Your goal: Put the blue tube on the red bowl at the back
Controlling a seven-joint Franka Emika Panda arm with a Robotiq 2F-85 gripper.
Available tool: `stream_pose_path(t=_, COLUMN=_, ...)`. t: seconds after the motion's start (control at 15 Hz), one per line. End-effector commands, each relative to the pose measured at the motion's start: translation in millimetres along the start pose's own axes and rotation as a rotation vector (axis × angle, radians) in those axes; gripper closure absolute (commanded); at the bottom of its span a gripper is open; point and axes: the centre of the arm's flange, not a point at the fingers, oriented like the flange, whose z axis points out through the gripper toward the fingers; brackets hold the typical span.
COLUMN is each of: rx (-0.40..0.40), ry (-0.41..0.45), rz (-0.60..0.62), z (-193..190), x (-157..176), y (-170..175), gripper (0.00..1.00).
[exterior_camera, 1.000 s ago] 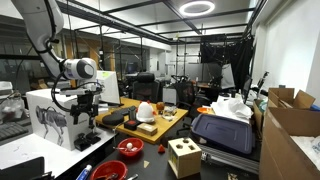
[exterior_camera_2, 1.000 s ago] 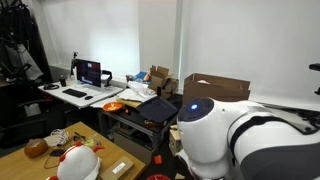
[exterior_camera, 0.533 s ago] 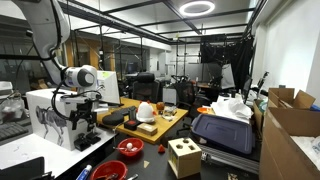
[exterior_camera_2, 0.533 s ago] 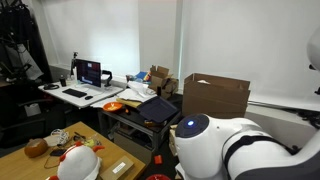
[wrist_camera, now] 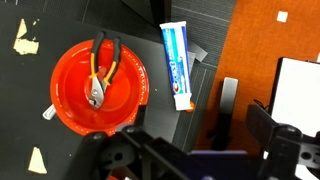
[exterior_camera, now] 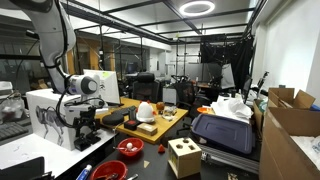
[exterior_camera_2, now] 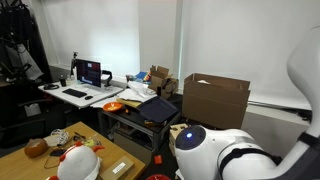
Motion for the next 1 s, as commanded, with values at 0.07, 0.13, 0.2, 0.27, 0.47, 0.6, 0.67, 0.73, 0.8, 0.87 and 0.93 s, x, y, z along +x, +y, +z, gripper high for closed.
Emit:
stream_pose_path(t=0.07, rx=0.002, ry=0.011, rz=-0.009, z=25.7, x=13.8, y=-0.3, gripper=0.0)
stream_pose_path(t=0.13, rx=0.004, ry=0.007, rz=-0.009, z=31.4, x=15.1, y=-0.4, gripper=0.0)
stream_pose_path(t=0.2, rx=0.005, ry=0.0, rz=-0.011, z=38.2, x=15.7, y=-0.2, gripper=0.0)
stream_pose_path(t=0.27, rx=0.005, ry=-0.007, rz=-0.012, z=44.4, x=16.1, y=0.2, gripper=0.0)
stream_pose_path(t=0.47, rx=0.006, ry=-0.033, rz=-0.01, z=67.4, x=18.0, y=1.9, gripper=0.0)
stream_pose_path(t=0.6, rx=0.01, ry=-0.045, rz=-0.01, z=82.8, x=19.8, y=0.7, gripper=0.0)
stream_pose_path(t=0.67, rx=0.015, ry=-0.05, rz=-0.01, z=92.6, x=21.6, y=-1.5, gripper=0.0)
stream_pose_path(t=0.73, rx=0.021, ry=-0.053, rz=-0.011, z=100.5, x=23.6, y=-3.4, gripper=0.0)
stream_pose_path(t=0.8, rx=0.027, ry=-0.053, rz=-0.012, z=108.8, x=26.6, y=-5.6, gripper=0.0)
stream_pose_path(t=0.87, rx=0.034, ry=-0.053, rz=-0.012, z=115.7, x=29.2, y=-7.2, gripper=0.0)
stream_pose_path(t=0.93, rx=0.041, ry=-0.052, rz=-0.012, z=122.3, x=32.1, y=-9.0, gripper=0.0)
